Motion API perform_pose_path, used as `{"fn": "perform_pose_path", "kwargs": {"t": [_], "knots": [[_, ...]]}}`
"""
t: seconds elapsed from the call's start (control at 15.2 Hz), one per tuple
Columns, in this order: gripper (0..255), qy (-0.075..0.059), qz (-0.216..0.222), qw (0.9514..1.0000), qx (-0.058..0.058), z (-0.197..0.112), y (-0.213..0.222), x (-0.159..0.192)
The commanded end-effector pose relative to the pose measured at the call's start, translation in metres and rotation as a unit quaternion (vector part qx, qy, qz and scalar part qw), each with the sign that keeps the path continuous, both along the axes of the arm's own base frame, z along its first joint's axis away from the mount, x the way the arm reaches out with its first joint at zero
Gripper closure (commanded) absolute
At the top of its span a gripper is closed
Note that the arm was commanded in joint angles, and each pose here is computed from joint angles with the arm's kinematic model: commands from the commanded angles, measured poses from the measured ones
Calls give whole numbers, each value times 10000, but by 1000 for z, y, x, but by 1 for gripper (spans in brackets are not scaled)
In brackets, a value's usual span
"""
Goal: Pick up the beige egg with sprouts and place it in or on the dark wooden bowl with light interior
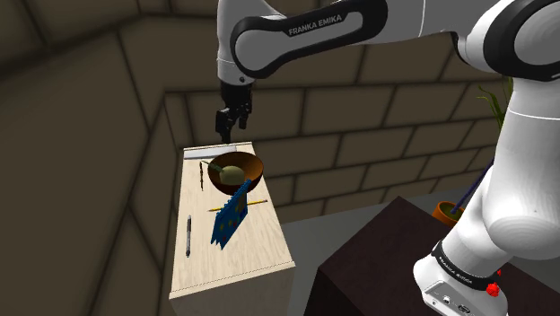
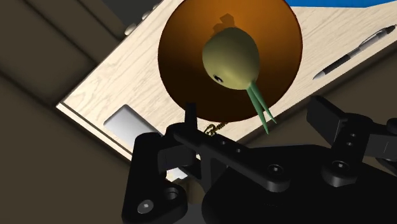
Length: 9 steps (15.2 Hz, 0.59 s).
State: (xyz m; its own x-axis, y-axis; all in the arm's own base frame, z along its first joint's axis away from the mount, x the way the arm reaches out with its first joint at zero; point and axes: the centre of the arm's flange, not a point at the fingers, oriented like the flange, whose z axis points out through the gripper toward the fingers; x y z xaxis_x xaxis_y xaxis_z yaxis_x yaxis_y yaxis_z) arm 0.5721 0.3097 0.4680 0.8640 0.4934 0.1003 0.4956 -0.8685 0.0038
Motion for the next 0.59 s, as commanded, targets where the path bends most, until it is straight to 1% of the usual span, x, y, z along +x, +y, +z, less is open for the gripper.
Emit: {"fn": "perform_pose_path", "kwargs": {"t": [0.0,0.07,0.53], "knots": [[0,2,1,10000,-2,23,-2,-2],[0,2,1,10000,-2,34,-3,-3],[0,2,1,10000,-2,34,-3,-3]]}}
